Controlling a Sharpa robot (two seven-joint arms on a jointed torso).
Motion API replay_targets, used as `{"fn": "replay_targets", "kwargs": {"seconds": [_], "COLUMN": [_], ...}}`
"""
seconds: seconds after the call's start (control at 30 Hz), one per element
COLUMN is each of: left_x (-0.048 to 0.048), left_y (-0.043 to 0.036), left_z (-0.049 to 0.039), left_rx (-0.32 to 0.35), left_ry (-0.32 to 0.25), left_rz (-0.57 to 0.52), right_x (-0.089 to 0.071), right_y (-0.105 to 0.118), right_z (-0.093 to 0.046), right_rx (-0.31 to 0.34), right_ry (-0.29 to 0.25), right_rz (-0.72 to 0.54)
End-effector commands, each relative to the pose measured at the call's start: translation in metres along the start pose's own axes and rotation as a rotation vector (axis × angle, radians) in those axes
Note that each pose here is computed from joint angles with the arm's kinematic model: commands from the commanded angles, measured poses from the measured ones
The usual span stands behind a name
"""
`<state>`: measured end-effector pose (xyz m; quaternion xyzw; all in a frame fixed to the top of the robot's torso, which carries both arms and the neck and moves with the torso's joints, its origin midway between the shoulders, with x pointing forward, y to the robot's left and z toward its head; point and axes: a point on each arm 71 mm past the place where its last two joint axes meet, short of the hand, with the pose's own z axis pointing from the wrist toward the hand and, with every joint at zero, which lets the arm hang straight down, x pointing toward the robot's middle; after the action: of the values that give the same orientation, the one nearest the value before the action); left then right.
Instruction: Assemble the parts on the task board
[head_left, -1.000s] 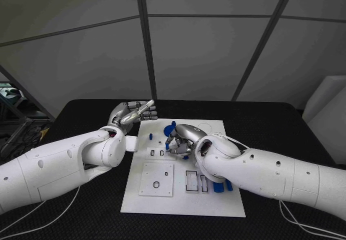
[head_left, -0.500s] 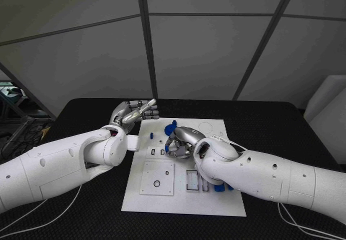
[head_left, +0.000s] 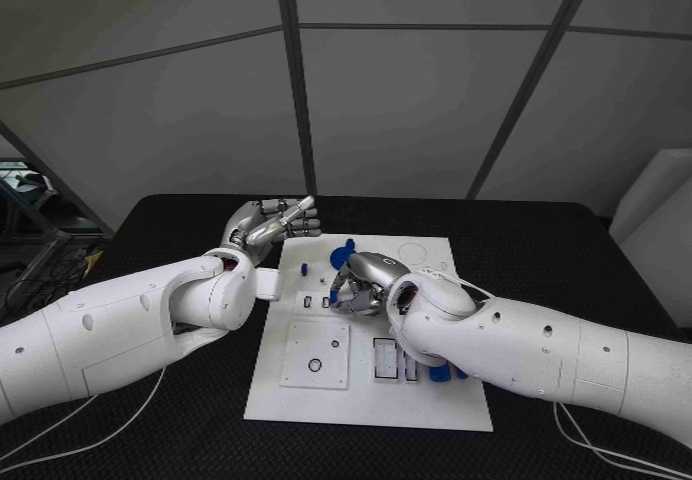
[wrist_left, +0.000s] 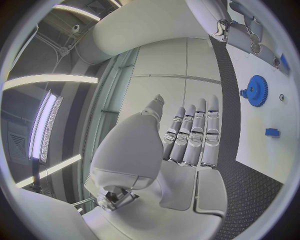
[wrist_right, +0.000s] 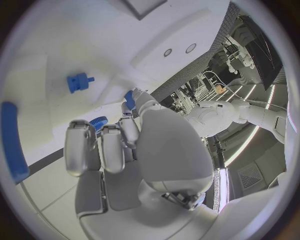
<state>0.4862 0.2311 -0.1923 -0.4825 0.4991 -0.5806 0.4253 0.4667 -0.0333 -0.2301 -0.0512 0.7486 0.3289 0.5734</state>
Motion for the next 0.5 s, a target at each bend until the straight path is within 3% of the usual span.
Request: {"fn": "replay_targets", "kwargs": {"seconds": [0.03, 0.5], "left_x": [0.0019, 0.0013], "left_y": [-0.0015, -0.0012], "left_z": [0.0004, 0.0006], "left_rx": [0.006, 0.004], "left_ry": [0.014, 0.012], "left_rz": [-0.005, -0.004], "right_x": [0.0044, 0.0049], "right_y": [-0.0014, -0.0027], "right_z": [-0.0005, -0.0017], "right_rx": [0.002, 0.006], "right_ry": [0.042, 0.053], "right_rz": [-0.025, -0.037]}}
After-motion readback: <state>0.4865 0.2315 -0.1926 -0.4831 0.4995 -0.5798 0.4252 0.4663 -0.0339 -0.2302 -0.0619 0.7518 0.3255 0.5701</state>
